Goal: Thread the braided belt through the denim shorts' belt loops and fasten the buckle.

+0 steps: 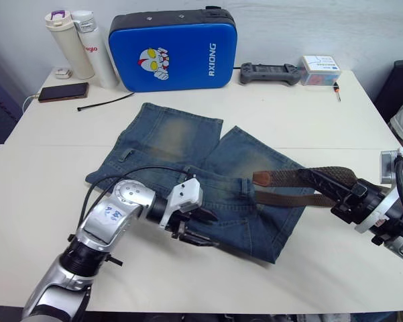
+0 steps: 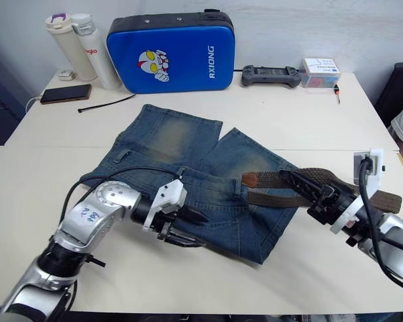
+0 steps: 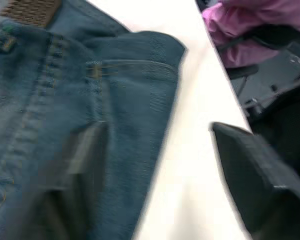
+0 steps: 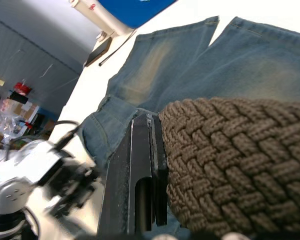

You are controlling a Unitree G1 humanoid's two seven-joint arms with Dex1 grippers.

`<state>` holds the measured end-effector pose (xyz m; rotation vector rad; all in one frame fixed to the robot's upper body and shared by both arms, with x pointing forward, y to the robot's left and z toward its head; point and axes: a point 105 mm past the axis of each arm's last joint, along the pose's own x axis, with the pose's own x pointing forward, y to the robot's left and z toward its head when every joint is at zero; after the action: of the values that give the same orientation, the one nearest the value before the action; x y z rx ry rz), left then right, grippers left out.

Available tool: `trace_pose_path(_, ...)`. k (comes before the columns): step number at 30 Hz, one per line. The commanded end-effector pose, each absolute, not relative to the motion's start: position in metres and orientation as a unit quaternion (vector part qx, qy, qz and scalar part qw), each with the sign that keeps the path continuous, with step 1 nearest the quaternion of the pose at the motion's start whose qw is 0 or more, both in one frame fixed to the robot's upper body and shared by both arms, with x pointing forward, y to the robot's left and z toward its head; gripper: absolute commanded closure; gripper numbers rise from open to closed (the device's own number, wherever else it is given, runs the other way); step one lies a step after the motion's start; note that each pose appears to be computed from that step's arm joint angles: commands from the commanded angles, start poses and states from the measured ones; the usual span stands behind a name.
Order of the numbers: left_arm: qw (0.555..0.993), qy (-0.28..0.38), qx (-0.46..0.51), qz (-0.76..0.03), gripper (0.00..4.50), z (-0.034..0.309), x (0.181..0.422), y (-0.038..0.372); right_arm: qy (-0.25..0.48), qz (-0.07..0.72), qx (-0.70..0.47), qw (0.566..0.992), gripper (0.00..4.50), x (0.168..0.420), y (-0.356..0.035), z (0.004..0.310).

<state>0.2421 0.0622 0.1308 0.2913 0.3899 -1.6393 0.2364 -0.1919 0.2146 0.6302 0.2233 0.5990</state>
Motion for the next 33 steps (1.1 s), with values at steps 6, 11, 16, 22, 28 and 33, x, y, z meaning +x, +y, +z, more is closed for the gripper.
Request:
trace_pose_path(6, 0.726, 0.085, 0.144, -0.667, 0.06, 0.179, 0.256, 0.086, 0.129, 0.251, 0.323, 0.903, 4.50, 0.260, -0.206, 0.197)
trace_pose_path(11, 0.755, 0.061, 0.153, -0.635, 0.06, 0.187, 0.267, 0.087, 0.158, 0.253, 0.355, 0.886, 4.50, 0.268, -0.198, 0.185)
trace_pose_path(16, 0.761, 0.071, 0.154, -0.626, 0.06, 0.183, 0.265, 0.087, 0.175, 0.249, 0.368, 0.879, 4.50, 0.276, -0.198, 0.179)
trace_pose_path(22, 0.768, 0.076, 0.152, -0.617, 0.06, 0.180, 0.264, 0.088, 0.209, 0.242, 0.367, 0.874, 4.50, 0.279, -0.199, 0.167)
trace_pose_path(28, 0.773, 0.074, 0.151, -0.611, 0.06, 0.180, 0.265, 0.086, 0.238, 0.245, 0.392, 0.854, 4.50, 0.285, -0.188, 0.151)
trace_pose_path(33, 0.785, 0.076, 0.145, -0.597, 0.06, 0.178, 0.262, 0.090, 0.248, 0.246, 0.397, 0.849, 4.50, 0.298, -0.176, 0.149)
